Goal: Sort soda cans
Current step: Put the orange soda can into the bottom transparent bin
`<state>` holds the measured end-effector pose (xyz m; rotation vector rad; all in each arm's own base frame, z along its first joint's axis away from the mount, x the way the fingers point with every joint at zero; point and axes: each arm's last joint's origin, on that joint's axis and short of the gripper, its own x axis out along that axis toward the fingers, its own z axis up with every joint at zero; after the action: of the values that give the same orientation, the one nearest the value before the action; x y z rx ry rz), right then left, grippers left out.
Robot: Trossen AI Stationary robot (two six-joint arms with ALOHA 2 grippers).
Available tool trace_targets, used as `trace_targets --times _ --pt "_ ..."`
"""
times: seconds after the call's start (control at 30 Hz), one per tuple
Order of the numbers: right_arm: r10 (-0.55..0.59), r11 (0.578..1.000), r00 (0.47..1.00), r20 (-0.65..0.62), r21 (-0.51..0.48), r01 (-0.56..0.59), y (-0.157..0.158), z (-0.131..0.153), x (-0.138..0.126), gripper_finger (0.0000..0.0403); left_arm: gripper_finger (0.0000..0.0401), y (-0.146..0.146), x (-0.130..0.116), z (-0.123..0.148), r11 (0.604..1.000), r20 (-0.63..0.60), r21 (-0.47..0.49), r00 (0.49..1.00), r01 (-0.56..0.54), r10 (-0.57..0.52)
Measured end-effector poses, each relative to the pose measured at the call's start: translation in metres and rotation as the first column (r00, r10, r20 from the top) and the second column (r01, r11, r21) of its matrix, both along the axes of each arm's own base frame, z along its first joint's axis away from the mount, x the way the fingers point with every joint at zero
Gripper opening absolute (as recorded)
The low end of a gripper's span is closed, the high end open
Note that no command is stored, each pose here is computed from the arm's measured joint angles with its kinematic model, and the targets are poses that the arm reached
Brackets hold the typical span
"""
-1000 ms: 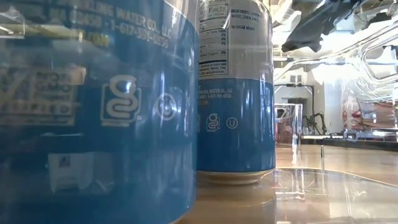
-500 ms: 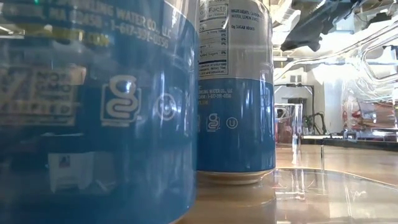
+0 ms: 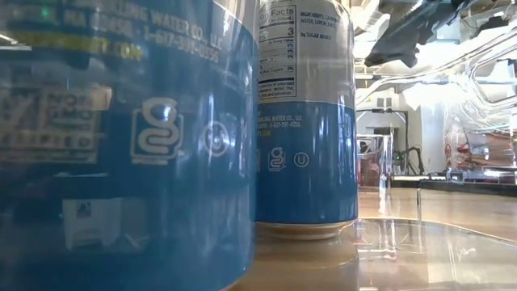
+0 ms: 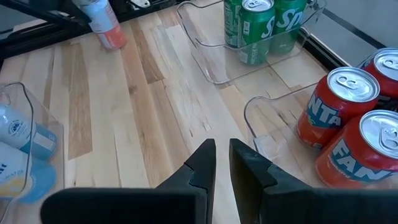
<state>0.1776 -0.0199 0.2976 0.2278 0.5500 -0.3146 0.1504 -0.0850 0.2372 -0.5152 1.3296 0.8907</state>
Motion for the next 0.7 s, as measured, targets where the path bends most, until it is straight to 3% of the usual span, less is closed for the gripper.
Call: trace_targets --times 0.33,0.53,0.7 --pt "-0.011 1.000 1.000 0.001 0.019 0.011 0.000 0.000 0.000 0.0066 0.0299 -0.002 0.002 -0.017 0.998 0.030 -0.057 0.999 0.032 -0.030" --pt "-0.011 1.000 1.000 0.002 0.021 0.011 0.000 0.000 0.000 0.0066 0.0299 -0.006 0.009 -0.010 0.996 0.089 -0.084 0.996 -0.022 0.029" --pt "-0.009 1.000 1.000 0.001 0.019 0.009 0.000 0.000 0.000 0.0066 0.0299 -0.012 0.022 0.009 0.993 0.211 -0.108 0.977 0.043 -0.019"
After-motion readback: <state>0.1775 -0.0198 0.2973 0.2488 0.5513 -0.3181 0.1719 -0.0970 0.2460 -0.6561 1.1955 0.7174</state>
